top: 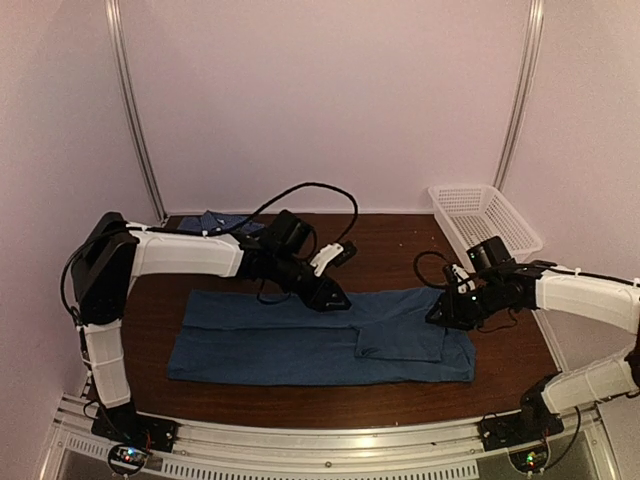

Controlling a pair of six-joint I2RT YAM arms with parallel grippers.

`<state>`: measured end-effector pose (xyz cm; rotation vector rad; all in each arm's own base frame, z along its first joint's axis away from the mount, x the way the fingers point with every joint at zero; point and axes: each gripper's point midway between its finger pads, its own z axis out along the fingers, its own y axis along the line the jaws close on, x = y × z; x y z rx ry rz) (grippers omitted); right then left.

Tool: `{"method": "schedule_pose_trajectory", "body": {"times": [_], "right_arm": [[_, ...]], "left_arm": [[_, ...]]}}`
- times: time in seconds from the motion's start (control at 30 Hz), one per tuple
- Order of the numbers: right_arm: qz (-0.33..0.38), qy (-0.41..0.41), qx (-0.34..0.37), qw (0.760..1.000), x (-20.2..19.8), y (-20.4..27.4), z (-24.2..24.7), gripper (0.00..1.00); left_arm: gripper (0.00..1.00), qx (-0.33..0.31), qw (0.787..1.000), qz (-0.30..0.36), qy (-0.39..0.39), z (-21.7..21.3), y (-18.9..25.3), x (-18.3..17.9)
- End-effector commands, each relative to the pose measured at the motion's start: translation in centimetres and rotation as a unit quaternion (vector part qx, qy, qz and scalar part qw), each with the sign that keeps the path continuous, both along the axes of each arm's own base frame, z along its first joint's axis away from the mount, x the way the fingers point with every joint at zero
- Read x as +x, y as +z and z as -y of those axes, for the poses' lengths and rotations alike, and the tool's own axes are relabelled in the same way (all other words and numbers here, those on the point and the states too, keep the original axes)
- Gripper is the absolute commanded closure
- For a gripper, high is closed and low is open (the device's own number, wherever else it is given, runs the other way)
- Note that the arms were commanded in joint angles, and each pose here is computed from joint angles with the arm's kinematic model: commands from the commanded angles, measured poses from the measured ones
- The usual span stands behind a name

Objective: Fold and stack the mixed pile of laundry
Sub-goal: Fold the 1/3-folded T-shirt at the center of the board, then rotate the rectangle-folded T-shirt at the center of the board.

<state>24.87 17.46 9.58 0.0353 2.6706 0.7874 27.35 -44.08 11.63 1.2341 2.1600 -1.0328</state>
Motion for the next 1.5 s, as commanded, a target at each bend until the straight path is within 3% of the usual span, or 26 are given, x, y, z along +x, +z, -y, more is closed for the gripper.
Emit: {"method": "schedule_pose_trajectory", "body": {"times": [0.0,0.27,0.5,0.6,0.87,1.23,1.47], "right_arm": [[-0.005,0.047,-0.008,0.999,-0.2,-1.2,-1.7,0.66],[-0.062,0.076,-0.05,0.994,-2.5,-5.9,-2.3,0.77],[-0.091,0.103,-0.057,0.989,-6.2,-6.9,-3.1,0.78],[-0.081,0.096,-0.056,0.991,-6.5,-6.0,-3.0,0.74],[0.004,0.041,-0.072,0.997,-1.6,-2.1,-3.3,0.62],[-0.016,0.058,-0.128,0.99,1.5,-7.1,-4.5,0.63],[-0.017,0.067,-0.18,0.981,6.6,-9.2,-3.9,0.64]], "left_arm": [[0.64,-0.014,1.0,-0.006,-0.008,1.3,-0.6,-1.4],[0.64,-0.01,1.0,-0.007,0.005,1.1,-1.0,-1.2],[0.64,0.001,1.0,0.008,0.013,0.3,-0.7,-1.0],[0.64,0.003,1.0,0.009,0.026,-0.5,-0.7,-0.8],[0.64,0.063,0.986,-0.021,0.155,-7.2,-4.2,2.5],[0.64,0.175,0.929,-0.055,0.323,-18.6,-9.3,3.1],[0.66,0.207,0.913,-0.078,0.343,-22.2,-11.2,1.2]]}}
